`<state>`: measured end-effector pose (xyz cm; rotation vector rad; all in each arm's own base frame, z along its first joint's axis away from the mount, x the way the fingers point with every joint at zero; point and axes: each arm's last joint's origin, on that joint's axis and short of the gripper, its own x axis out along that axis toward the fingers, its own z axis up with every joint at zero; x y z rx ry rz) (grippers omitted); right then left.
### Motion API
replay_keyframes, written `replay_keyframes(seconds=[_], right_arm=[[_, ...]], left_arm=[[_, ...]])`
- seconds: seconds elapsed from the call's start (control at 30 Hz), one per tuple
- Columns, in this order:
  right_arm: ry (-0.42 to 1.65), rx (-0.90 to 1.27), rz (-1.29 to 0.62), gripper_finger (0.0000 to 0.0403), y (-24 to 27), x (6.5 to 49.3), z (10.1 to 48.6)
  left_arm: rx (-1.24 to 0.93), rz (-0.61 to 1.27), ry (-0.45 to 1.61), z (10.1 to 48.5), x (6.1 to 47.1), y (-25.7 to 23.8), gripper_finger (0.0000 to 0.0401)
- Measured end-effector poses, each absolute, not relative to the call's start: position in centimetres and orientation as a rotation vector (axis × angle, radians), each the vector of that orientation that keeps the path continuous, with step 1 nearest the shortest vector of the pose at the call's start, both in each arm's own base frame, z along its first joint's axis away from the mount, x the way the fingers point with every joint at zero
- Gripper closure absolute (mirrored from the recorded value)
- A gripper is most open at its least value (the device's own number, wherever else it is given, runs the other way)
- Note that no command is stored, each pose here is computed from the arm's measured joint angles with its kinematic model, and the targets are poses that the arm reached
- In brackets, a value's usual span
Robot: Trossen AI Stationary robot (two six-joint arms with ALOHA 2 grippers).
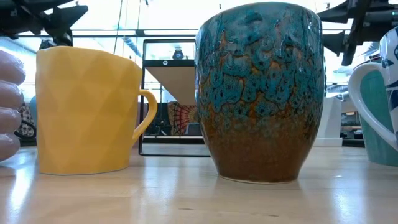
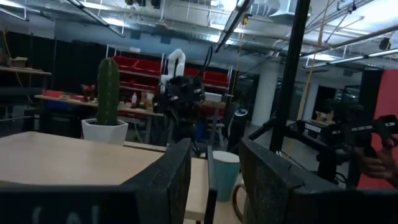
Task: Place coffee mugs
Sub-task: Put the green mug on the shelf
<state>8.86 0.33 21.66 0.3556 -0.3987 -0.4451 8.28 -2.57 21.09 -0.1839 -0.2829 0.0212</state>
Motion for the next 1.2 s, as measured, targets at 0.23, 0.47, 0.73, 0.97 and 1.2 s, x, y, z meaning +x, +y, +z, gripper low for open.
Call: replay_keyframes(seconds=[0.23,0.47,0.73,0.97,1.2], right_arm=[[-0.402,0.316,-0.459,0.0144,0.3,8.8,21.8],[-0.457,0.202,-0.526,0.0149,-0.2,8.4,22.6],[-0.385,0.231,-0.5,0.0165,-0.2,9.0,21.7],[-0.322,0.21,-0.499,0.0173,-0.3,9.3,23.9],[-0.184,0.109,-0.533,0.0184,-0.4,9.9,25.4]], left_arm=[[-0.204,0.016,-0.188,20.1,8.5,-2.7,0.0259],[-0.171,0.033,-0.166,19.9,8.6,-2.7,0.0259],[-0.092,0.103,-0.228,20.6,8.4,-2.4,0.0259],[-0.068,0.129,-0.322,21.6,8.1,-2.2,0.0259],[-0.118,0.113,-0.253,20.8,8.3,-2.4,0.0259]])
